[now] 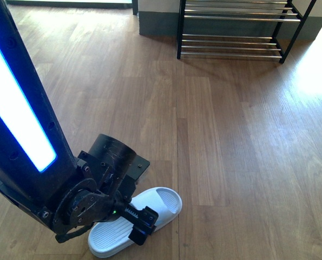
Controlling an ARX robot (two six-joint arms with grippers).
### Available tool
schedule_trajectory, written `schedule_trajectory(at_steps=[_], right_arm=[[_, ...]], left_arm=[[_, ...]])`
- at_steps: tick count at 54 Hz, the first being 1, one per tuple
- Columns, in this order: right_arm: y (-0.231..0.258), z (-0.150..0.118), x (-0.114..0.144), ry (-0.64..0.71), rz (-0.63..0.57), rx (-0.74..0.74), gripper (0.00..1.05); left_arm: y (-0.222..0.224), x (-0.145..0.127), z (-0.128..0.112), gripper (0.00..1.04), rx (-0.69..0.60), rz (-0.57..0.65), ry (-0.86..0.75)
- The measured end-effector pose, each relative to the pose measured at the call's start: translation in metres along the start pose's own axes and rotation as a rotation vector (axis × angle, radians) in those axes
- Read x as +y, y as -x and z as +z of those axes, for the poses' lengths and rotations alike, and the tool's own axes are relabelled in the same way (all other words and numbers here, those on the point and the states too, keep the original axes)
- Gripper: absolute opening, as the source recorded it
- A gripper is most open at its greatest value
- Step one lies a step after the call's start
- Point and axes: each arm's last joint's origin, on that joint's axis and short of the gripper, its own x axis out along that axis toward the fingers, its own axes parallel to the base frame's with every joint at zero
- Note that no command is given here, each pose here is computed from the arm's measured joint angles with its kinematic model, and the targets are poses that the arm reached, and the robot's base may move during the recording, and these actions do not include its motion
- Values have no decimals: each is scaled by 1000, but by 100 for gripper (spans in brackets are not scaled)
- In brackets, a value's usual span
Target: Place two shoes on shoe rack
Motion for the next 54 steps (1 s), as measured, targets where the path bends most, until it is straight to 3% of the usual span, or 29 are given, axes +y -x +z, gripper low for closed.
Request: schedule_trajectory(at_steps=[27, 54], right_arm=[[0, 0, 0, 0, 0, 0, 1], [0, 0, 0, 0, 0, 0, 1]], left_arm=[[-29, -8, -9, 95, 83, 0, -5], [-65, -30, -11, 95, 77, -101, -51]])
